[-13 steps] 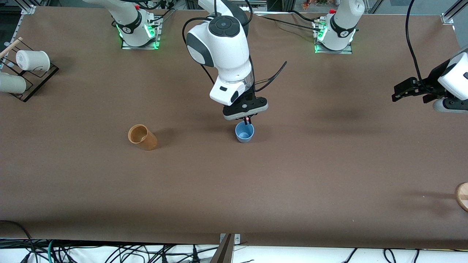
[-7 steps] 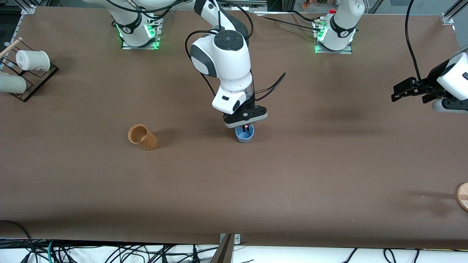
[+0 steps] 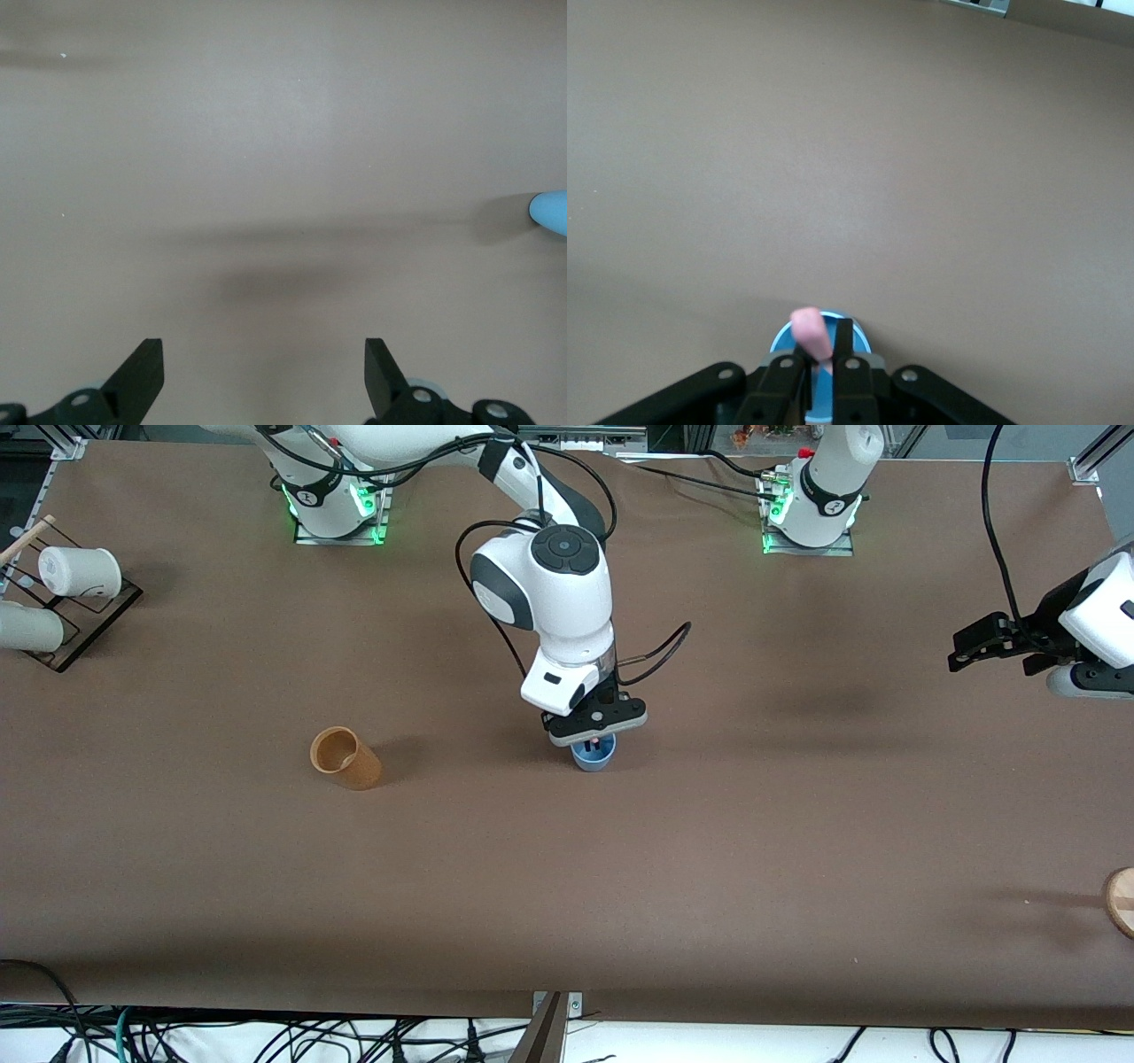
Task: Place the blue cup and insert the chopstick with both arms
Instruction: 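Open the right gripper and move it away from the blue cup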
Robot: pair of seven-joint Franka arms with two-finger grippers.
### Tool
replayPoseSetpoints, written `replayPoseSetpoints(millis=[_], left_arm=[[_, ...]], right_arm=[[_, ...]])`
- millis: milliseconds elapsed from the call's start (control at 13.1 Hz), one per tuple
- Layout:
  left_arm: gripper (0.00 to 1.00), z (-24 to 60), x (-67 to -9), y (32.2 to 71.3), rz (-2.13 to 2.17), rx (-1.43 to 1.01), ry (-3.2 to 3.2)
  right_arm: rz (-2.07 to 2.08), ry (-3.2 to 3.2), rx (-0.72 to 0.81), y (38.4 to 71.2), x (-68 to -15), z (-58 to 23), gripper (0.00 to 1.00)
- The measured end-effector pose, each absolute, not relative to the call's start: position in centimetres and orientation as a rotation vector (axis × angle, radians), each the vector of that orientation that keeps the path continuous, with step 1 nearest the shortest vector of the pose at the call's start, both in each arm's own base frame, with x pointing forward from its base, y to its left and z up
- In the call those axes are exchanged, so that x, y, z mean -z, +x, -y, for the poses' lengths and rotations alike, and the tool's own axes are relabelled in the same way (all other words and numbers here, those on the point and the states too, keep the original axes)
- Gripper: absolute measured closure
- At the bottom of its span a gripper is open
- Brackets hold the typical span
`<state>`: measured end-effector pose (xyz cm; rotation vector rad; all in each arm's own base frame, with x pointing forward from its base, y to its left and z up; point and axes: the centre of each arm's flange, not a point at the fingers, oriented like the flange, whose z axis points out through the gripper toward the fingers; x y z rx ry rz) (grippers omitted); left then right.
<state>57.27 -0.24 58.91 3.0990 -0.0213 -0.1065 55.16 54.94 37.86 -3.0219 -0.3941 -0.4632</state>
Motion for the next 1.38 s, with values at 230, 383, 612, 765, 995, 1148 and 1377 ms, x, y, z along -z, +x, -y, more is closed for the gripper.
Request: replayPoseSetpoints(millis=[230, 383, 612, 765, 995, 1148, 1377], left_arm=[[0.0, 0.2, -58.9, 57.3, 0.021, 0.107, 3.099], [0.0, 0.2, -58.9, 57.3, 0.021, 0.107, 3.099], [0.0, 0.2, -58.9, 57.3, 0.021, 0.107, 3.099], [0.0, 0.2, -58.9, 57.3, 0.021, 0.107, 3.099], [0.0, 0.2, -58.9, 57.3, 0.021, 0.107, 3.099], [0.0, 0.2, -58.9, 57.3, 0.021, 0.107, 3.099], [0.0, 0.2, -58.9, 57.3, 0.02, 0.107, 3.099]], right_arm=[[0.385, -3.022, 0.464, 55.2, -37.9, -54.9, 0.53], [0.383, -3.022, 0.464, 55.2, -38.0, -54.9, 0.33], [0.367, -3.063, 0.421, 55.2, -38.9, -54.2, 0.0], [0.29, -3.079, 0.355, 56.0, -40.5, -52.4, 0.0], [0.227, -3.058, 0.192, 58.4, -43.5, -47.5, 0.0], [0.279, -3.079, 0.114, 60.0, -45.1, -43.4, 0.0], [0.407, -3.08, -0.045, 62.5, -46.5, -36.1, 0.0]])
